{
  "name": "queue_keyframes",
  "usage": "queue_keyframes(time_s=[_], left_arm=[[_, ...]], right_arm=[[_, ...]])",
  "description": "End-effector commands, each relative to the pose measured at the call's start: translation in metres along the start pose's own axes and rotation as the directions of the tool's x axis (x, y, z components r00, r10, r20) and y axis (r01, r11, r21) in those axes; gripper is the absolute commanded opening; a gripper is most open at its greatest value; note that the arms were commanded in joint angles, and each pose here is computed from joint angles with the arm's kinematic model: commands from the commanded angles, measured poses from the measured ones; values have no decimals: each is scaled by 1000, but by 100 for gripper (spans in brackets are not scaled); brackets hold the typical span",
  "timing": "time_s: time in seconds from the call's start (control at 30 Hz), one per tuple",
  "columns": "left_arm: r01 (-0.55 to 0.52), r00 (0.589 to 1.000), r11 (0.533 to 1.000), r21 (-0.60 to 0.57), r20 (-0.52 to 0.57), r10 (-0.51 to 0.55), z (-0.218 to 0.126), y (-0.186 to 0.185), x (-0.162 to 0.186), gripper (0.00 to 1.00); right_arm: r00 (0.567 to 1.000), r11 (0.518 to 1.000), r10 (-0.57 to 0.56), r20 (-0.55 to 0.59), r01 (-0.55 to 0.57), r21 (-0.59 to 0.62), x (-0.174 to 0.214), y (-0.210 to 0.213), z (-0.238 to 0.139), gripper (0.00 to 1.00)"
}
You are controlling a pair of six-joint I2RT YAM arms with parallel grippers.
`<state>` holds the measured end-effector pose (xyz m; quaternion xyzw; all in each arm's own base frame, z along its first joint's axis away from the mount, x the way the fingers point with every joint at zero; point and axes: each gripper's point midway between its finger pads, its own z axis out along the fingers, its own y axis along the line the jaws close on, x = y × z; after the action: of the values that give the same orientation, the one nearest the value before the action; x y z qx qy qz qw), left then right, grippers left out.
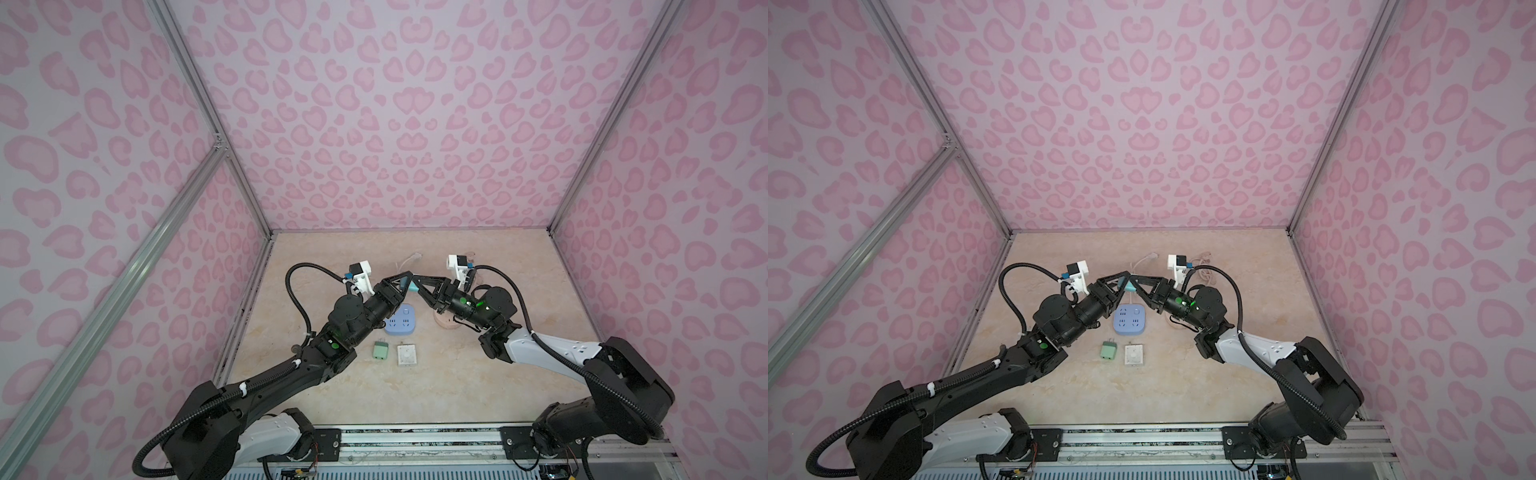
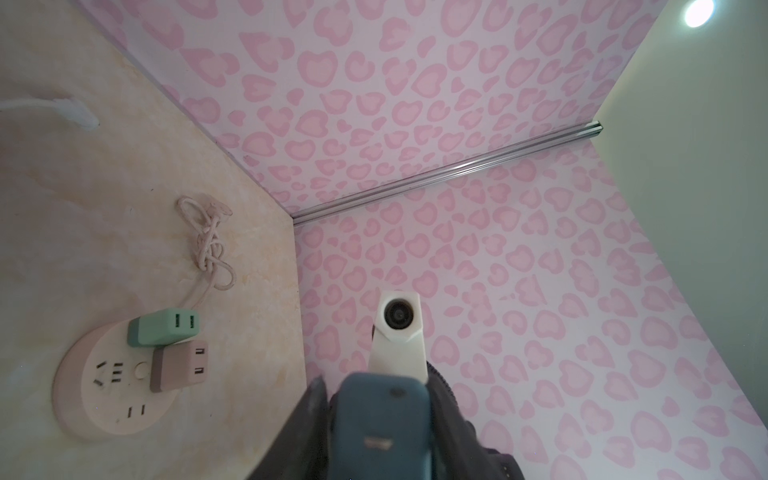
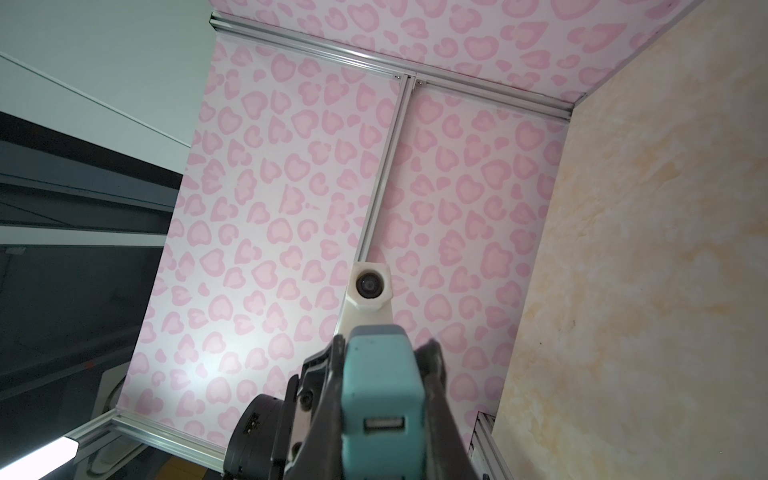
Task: Insert the plug
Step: 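Raise the teal plug held by both grippers and turn it prongs down, then carry the teal plug over the socket with the right gripper while left arm withdraws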
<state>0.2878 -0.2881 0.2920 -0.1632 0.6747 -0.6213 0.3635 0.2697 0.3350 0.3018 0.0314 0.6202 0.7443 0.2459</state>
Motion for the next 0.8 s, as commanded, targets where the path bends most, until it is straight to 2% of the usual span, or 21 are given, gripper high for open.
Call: queue_keyframes(time_s=[0.0, 0.2, 0.3, 0.33, 0.4, 0.47, 0.57, 0.63, 0.7, 0.77], left_arm=[[-49, 996, 998, -44, -71, 46, -3, 6, 13, 53], [-100, 995, 988, -121, -12, 99, -21, 15, -4, 59], [-144, 988, 976, -162, 28, 150, -35, 15, -19, 62], [-168, 983, 967, -191, 36, 178, -41, 17, -24, 63], [-230, 968, 937, -262, 39, 249, -50, 18, -33, 63], [-308, 944, 876, -372, -4, 330, -59, 27, -39, 63], [-382, 912, 790, -480, -61, 405, -71, 40, -45, 62], [-404, 901, 761, -507, -74, 428, -78, 45, -47, 62], [-412, 895, 746, -523, -79, 438, -83, 50, -47, 62], [-409, 896, 743, -530, -78, 438, -89, 54, -47, 62]], right_arm=[[999, 997, -40, -34, 42, 58, 6, -12, -1, 0], [998, 980, -50, -23, 53, 189, -3, -31, -15, 0], [997, 950, -74, -28, 79, 303, -8, -44, -28, 0], [995, 926, -86, -44, 97, 365, -8, -50, -34, 0], [984, 836, -132, -116, 173, 520, -8, -60, -45, 0], [952, 680, -183, -244, 302, 668, -6, -66, -61, 0], [904, 477, -227, -362, 428, 768, -12, -63, -83, 0], [882, 360, -246, -402, 468, 807, -22, -62, -97, 0], [866, 276, -241, -439, 495, 824, -29, -64, -105, 0], [853, 224, -235, -465, 513, 829, -33, -67, -109, 0]])
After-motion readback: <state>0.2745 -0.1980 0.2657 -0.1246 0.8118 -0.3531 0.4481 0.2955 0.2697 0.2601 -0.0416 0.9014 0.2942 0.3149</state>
